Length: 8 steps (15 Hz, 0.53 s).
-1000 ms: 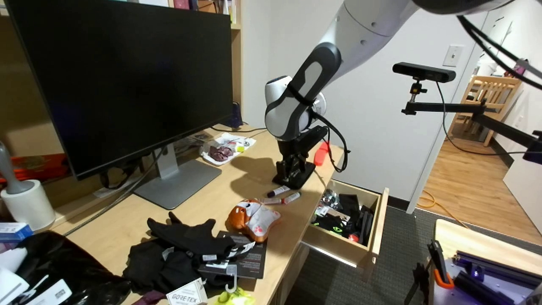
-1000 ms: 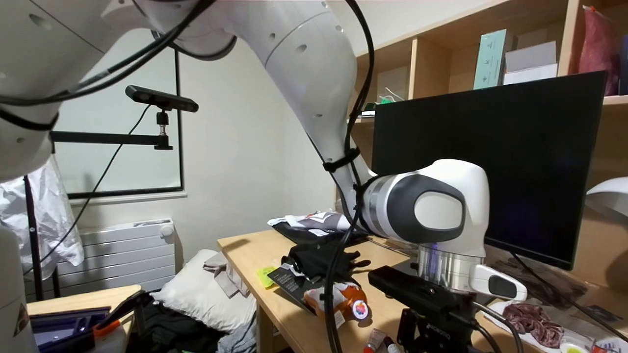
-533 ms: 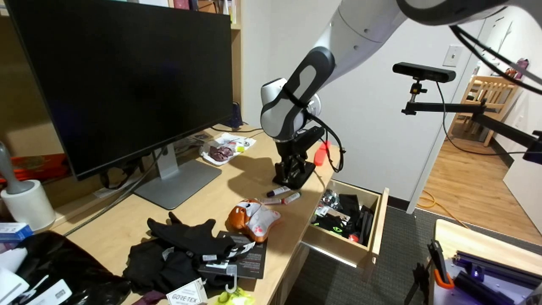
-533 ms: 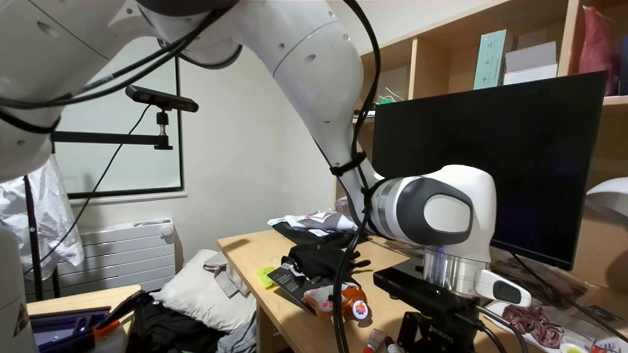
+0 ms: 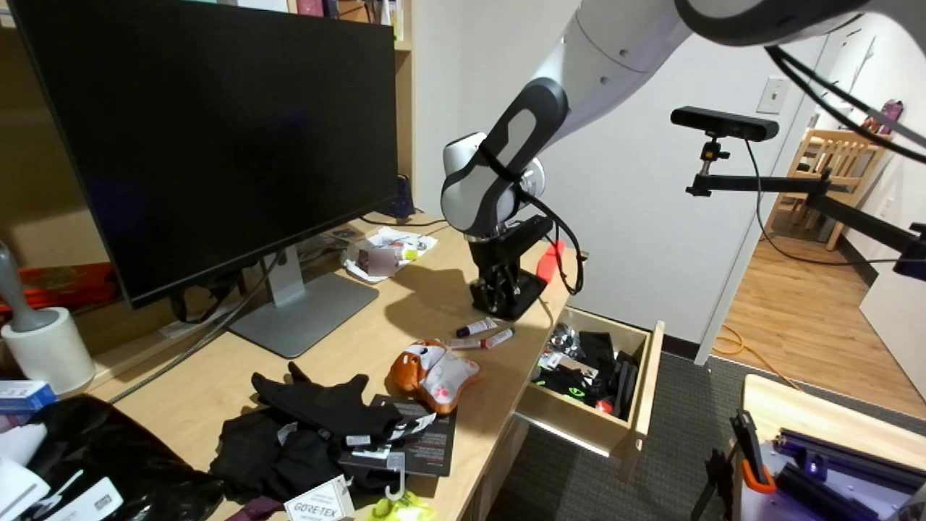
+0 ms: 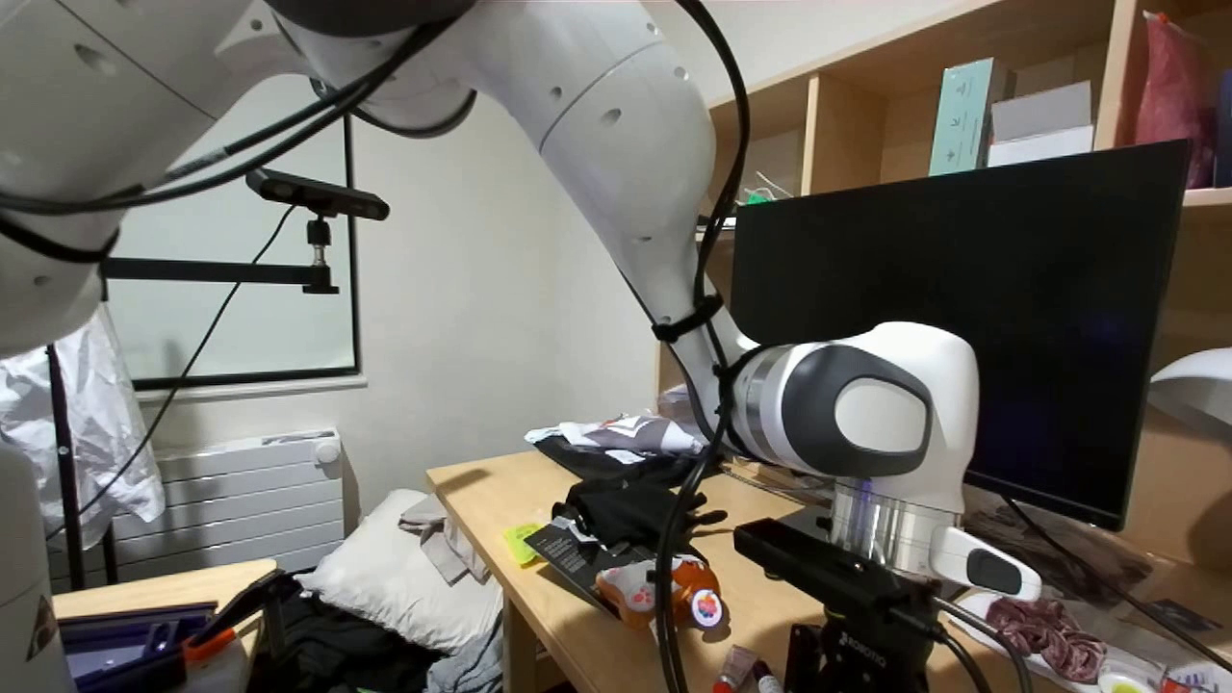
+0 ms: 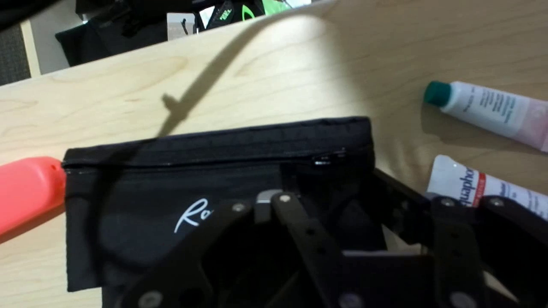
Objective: Place the black purse in the drawer
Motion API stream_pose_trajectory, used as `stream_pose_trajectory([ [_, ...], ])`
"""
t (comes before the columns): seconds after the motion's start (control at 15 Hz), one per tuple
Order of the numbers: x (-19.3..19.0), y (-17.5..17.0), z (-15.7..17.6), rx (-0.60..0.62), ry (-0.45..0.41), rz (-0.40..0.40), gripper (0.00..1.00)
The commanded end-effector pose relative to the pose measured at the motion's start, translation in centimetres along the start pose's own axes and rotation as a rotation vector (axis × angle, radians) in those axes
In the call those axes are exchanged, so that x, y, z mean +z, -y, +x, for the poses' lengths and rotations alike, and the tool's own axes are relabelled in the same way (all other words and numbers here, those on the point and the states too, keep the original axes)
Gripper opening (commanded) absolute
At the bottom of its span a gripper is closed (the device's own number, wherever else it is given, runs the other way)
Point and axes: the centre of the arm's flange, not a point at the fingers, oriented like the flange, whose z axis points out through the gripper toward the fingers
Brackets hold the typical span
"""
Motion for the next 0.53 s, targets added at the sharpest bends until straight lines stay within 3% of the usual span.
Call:
stream_pose_trajectory([
  [0.0,0.6,-0.2,0.4,-0.003,0.022,0.030,0.14],
  [0.33,-0.4,0.4,-0.8,-0.030,0.021,0.031,0.03],
  [0.47,-1.4,1.0,-1.7,-0.057,0.007,0.034,0.08],
])
